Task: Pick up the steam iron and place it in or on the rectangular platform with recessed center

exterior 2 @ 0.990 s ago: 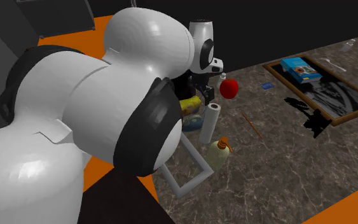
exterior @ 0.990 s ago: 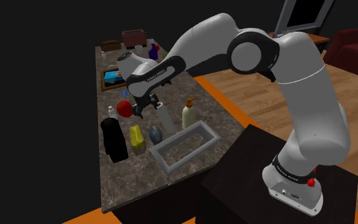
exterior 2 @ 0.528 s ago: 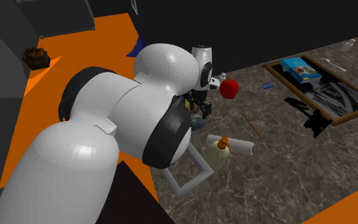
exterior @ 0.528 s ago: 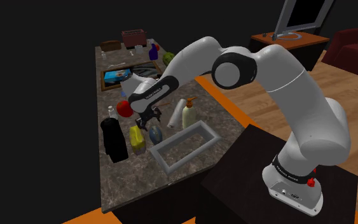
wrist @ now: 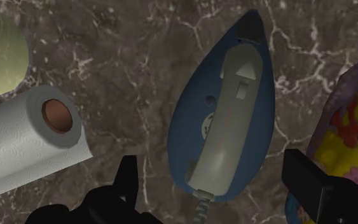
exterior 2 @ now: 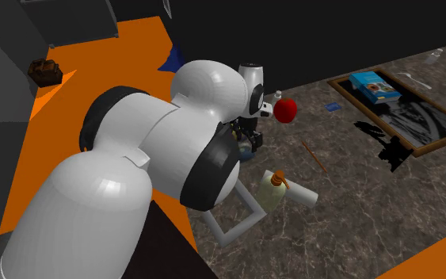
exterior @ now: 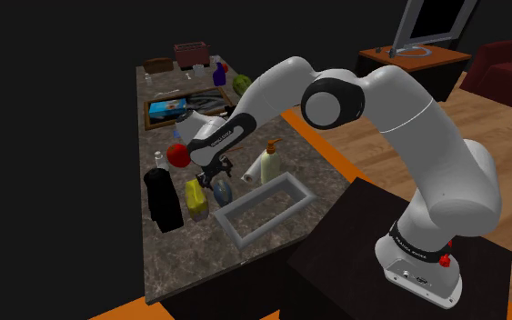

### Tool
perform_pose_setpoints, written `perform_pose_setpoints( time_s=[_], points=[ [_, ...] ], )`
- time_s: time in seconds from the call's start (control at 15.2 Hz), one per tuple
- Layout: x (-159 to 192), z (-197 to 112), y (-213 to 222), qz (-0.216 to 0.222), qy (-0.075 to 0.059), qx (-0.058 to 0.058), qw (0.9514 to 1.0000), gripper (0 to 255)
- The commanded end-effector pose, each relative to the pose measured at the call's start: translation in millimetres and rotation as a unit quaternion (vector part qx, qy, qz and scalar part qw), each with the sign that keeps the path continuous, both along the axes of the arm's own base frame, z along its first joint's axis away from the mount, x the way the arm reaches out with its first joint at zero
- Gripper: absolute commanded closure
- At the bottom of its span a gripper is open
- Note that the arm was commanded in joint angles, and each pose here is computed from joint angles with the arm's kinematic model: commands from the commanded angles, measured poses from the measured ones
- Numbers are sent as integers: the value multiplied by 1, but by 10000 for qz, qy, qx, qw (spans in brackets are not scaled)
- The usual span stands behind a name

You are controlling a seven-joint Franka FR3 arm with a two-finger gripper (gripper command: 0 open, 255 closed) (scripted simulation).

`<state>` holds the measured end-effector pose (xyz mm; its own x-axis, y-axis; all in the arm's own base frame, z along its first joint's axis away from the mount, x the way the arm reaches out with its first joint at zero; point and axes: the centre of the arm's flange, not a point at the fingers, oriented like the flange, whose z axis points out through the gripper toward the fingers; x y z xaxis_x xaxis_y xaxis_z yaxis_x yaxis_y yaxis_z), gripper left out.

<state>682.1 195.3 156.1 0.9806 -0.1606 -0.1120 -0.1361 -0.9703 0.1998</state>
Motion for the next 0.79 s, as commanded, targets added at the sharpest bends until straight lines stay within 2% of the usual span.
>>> perform_pose_setpoints(
  time_s=[0.0,0.07,0.13,0.73],
  points=[
    [0,0,0,0,0,0,10000,0],
    [0,0,0,0,0,0,10000,0],
    [0,0,0,0,0,0,10000,255],
    [0,0,0,0,0,0,10000,255]
  ],
)
